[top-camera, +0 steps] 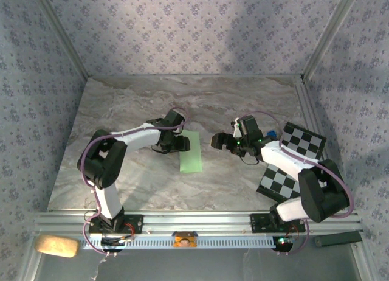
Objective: Fold a paper plane with a square sheet of paper (pick it up from the middle)
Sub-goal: First fold the square sheet of paper in half at the center of the table.
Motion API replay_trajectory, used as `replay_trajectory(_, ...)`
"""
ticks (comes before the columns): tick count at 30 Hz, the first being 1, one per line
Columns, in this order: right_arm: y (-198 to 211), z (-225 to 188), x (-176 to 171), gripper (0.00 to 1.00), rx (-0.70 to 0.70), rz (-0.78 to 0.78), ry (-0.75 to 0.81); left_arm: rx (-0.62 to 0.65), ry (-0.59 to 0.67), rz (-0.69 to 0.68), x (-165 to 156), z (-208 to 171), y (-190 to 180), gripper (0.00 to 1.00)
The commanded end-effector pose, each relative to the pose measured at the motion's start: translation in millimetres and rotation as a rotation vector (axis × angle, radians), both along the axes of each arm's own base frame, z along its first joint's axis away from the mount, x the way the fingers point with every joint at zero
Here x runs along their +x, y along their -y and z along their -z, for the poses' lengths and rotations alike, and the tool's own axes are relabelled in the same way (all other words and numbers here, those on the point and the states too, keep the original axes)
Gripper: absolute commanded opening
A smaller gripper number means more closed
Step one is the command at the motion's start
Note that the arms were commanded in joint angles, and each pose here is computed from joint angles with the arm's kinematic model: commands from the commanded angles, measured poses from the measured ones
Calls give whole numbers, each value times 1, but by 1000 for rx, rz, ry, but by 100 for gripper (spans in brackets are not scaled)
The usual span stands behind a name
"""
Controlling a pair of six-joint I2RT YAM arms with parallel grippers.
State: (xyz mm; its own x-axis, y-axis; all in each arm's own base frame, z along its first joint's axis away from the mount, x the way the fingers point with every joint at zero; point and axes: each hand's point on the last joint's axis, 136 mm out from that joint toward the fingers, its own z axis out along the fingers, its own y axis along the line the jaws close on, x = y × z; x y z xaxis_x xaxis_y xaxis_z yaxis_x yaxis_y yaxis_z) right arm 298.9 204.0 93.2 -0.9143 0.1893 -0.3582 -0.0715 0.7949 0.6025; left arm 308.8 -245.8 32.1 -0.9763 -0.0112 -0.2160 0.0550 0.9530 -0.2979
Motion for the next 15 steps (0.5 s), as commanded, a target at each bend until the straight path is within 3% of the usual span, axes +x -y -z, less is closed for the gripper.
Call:
replay_trajectory(1,1,3,-1,93,-1,2,-27,12,-16,9,0,6,4,65)
replay_trajectory(15,2,6,-2,93,-11,5,-38,87,-38,-17,-1,22,-6,68)
